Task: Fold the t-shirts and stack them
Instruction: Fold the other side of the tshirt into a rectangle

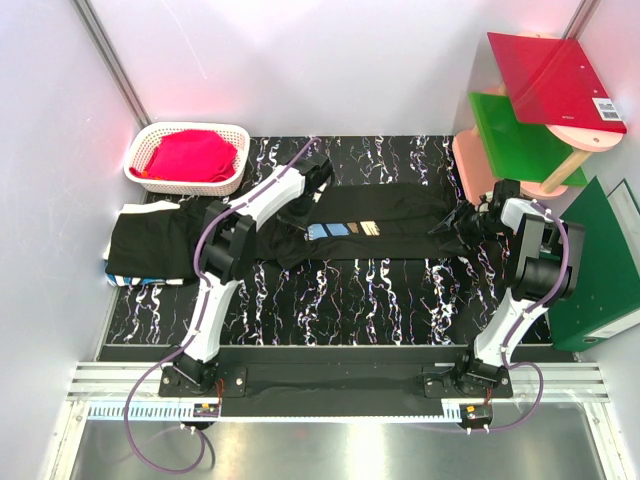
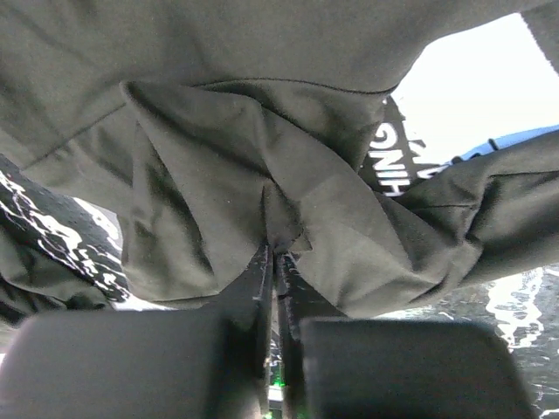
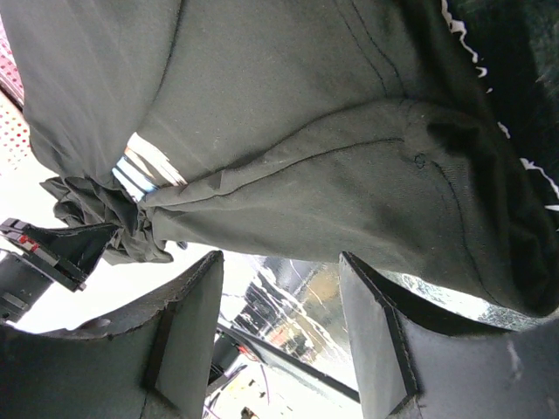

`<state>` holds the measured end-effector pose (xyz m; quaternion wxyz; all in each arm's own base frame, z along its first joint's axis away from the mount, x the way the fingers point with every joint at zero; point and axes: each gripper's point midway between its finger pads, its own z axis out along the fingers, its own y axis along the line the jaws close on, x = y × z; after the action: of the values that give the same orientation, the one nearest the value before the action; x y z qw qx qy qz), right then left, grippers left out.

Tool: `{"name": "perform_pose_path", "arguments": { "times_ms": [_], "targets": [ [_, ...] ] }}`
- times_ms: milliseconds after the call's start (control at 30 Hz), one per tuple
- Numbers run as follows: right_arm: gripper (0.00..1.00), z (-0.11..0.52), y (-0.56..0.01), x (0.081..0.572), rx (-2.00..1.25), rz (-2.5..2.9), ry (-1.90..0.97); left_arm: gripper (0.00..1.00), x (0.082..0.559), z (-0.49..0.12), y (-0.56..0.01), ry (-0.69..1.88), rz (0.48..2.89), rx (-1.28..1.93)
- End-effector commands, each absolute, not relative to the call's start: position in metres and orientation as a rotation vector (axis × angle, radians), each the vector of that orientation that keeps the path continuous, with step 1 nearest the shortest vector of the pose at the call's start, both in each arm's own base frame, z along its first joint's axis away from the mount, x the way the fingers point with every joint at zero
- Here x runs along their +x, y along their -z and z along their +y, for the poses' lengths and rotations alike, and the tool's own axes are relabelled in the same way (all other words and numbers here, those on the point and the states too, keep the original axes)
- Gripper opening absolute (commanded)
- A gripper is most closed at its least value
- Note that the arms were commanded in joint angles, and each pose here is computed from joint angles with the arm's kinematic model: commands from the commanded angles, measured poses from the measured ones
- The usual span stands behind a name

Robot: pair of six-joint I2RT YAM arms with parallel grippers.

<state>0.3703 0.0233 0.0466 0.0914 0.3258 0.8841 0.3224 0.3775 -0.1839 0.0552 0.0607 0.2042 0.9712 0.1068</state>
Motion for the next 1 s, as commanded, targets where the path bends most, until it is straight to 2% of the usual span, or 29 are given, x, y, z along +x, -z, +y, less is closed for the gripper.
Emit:
{"name": "perform_pose_path", "arguments": {
  "times_ms": [0, 167, 300, 467, 600, 833, 967],
  "targets": [
    [0.63, 0.024, -0.053, 0.375, 0.944, 2.607, -0.99, 0.0, 0.393, -0.186, -0.065, -0.341, 2.885, 0.587],
    [0.63, 0.024, -0.053, 0.373, 0.945, 2.609, -0.995, 0.0, 0.399, -0.176, -0.089, -0.356, 2.824, 0.48],
    [0.63, 0.025, -0.052, 0.373, 0.944, 2.613, -0.993, 0.0, 0.413, -0.178, -0.144, -0.133, 2.683, 0.294],
    [0.64, 0.024, -0.051, 0.373, 0.942, 2.613, -0.996, 0.0, 0.441, -0.171, -0.182, 0.158, 2.579, -0.016],
    [0.64, 0.025, -0.051, 0.373, 0.937, 2.616, -0.994, 0.0, 0.469, -0.161, -0.172, 0.397, 2.563, -0.268],
    [0.64, 0.025, -0.049, 0.37, 0.937, 2.62, -0.994, 0.0, 0.505, -0.18, -0.126, 0.642, 2.642, -0.355],
    [0.64, 0.025, -0.049, 0.368, 0.93, 2.623, -0.982, 0.0, 0.522, -0.19, -0.121, 0.723, 2.628, -0.389]
  ]
}}
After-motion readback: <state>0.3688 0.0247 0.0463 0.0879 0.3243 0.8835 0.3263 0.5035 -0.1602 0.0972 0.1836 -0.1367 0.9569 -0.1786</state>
